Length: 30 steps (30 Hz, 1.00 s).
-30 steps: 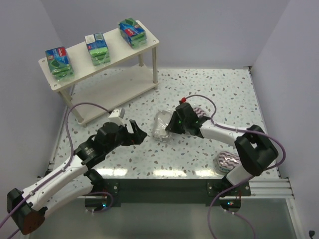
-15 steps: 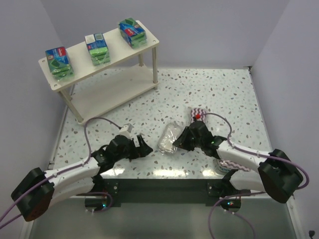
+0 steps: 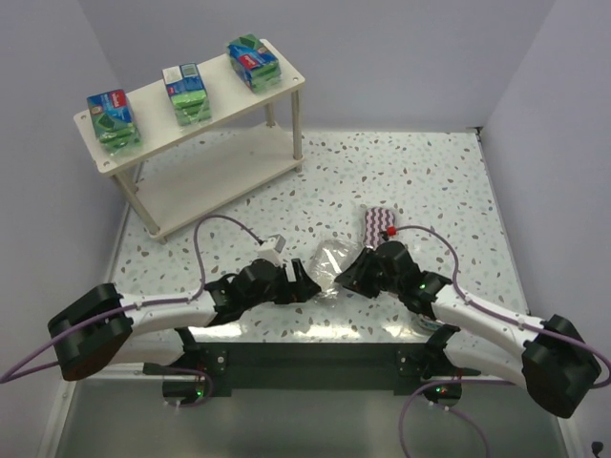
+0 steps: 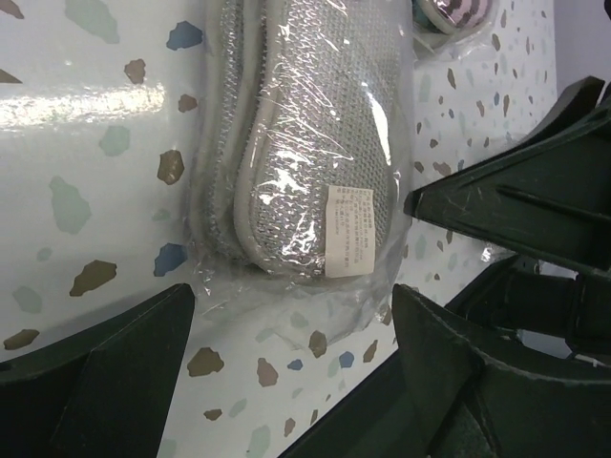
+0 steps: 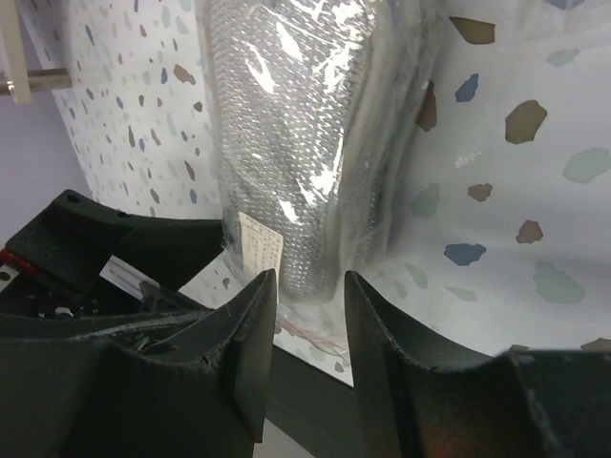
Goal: Place and organize the cleaning sponges onto the shelf
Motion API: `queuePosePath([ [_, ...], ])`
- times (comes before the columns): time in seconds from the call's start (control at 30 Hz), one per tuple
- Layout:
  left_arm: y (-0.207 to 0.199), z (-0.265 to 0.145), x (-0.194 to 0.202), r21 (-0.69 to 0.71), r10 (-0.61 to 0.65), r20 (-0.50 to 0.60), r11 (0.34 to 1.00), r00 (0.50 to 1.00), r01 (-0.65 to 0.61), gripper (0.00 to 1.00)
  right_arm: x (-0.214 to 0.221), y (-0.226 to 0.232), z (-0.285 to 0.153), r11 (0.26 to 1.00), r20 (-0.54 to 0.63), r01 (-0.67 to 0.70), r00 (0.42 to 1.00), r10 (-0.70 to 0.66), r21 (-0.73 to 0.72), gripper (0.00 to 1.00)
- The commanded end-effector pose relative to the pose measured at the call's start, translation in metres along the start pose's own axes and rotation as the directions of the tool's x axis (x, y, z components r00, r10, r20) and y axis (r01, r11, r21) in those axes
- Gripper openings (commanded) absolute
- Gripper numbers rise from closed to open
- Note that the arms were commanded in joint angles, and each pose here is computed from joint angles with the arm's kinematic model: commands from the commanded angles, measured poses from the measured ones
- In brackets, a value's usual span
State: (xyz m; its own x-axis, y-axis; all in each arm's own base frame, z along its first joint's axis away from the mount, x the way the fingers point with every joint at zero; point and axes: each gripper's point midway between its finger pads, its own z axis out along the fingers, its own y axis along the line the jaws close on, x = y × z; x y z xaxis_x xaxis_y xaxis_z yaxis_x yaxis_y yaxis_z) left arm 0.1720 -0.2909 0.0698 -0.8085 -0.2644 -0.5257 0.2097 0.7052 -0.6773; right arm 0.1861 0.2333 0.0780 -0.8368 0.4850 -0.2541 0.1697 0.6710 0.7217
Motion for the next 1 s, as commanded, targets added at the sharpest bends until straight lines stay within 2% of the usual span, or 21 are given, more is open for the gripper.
queuePosePath([
  [0.0, -0.007, 0.009, -0.023, -0.046, -0.035, 0.095, 0.998, 0.995, 0.040, 0.89, 0.008, -0.007, -0.004, 1.000, -0.024, -0.017, 1.000, 0.017, 0.011, 0.39],
  [0.1, 0.000, 0.015, -0.025, -0.097, -0.033, 0.106, 0.994, 0.994, 0.044, 0.87, 0.008, -0.009, -0.007, 1.000, -0.020, -0.012, 1.000, 0.013, 0.013, 0.41],
  [0.27, -0.007, 0.022, -0.036, -0.091, -0.055, 0.153, 0.993, 0.987, 0.069, 0.83, 0.010, -0.013, -0.009, 1.000, -0.028, 0.007, 1.000, -0.007, 0.014, 0.41],
  [0.4, -0.008, 0.035, -0.035, -0.127, -0.035, 0.129, 0.991, 0.991, 0.052, 0.76, 0.013, -0.013, -0.006, 1.000, -0.041, 0.016, 0.999, -0.015, 0.012, 0.40],
  [0.7, -0.003, 0.048, -0.027, -0.156, -0.018, 0.092, 0.987, 0.996, 0.032, 0.49, 0.017, -0.021, -0.008, 0.999, -0.054, 0.025, 0.998, -0.024, 0.025, 0.40],
  [0.87, 0.011, 0.048, -0.013, -0.178, -0.020, 0.053, 0.984, 0.998, 0.030, 0.45, 0.015, -0.020, -0.013, 0.999, -0.041, 0.034, 0.999, -0.033, 0.022, 0.40],
  [0.97, 0.012, 0.047, -0.010, -0.169, -0.026, 0.048, 0.985, 0.999, 0.033, 0.26, 0.015, -0.019, -0.016, 0.999, -0.042, 0.037, 0.998, -0.036, 0.020, 0.41],
])
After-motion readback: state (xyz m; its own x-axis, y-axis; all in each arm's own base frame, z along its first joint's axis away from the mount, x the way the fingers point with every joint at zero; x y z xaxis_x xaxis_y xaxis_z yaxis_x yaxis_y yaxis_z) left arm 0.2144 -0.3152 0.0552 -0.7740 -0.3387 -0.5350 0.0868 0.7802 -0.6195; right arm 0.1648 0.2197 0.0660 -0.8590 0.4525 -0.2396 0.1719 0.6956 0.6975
